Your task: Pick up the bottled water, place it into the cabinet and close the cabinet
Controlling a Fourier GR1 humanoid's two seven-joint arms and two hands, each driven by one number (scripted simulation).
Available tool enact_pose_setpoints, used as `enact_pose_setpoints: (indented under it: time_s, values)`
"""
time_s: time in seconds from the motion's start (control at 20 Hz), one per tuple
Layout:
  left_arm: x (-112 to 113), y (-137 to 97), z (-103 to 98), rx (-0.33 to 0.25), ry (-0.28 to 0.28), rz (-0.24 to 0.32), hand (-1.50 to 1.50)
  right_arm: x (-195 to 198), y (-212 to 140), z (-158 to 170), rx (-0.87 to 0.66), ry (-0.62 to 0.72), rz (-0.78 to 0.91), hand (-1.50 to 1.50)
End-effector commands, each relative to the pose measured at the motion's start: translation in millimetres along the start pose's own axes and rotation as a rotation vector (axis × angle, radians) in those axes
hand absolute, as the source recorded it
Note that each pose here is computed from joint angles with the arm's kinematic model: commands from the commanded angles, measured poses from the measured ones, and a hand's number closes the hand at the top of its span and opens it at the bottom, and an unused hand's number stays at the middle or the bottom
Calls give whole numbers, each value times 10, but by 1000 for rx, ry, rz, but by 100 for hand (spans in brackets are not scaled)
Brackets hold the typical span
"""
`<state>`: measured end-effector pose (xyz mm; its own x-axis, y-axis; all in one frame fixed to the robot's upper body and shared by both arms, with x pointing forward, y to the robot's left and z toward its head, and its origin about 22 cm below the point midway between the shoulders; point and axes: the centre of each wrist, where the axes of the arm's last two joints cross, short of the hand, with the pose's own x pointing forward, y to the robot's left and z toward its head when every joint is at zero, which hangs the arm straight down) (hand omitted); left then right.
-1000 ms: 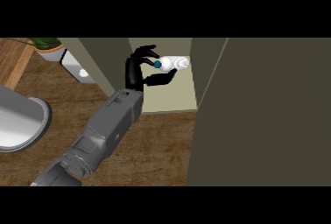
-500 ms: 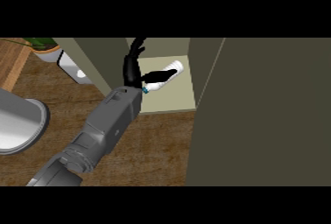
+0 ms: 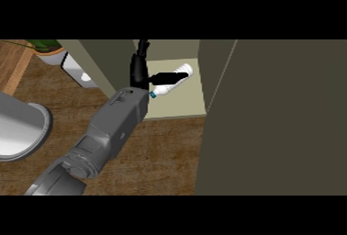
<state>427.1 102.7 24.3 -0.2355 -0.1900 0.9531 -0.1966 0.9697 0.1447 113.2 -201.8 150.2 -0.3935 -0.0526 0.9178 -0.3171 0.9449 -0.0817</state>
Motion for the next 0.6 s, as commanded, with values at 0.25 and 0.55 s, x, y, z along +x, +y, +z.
enact_pose_setpoints:
  time_s: [0.25,0.55]
  values:
    - [225,-141,-66,-203,-101,266,-150,134,-17,12,-29,-25,-27,-150]
    - [195,-162,63,-229,-64,374,-150,107,21,54,-40,-3,-20,-150]
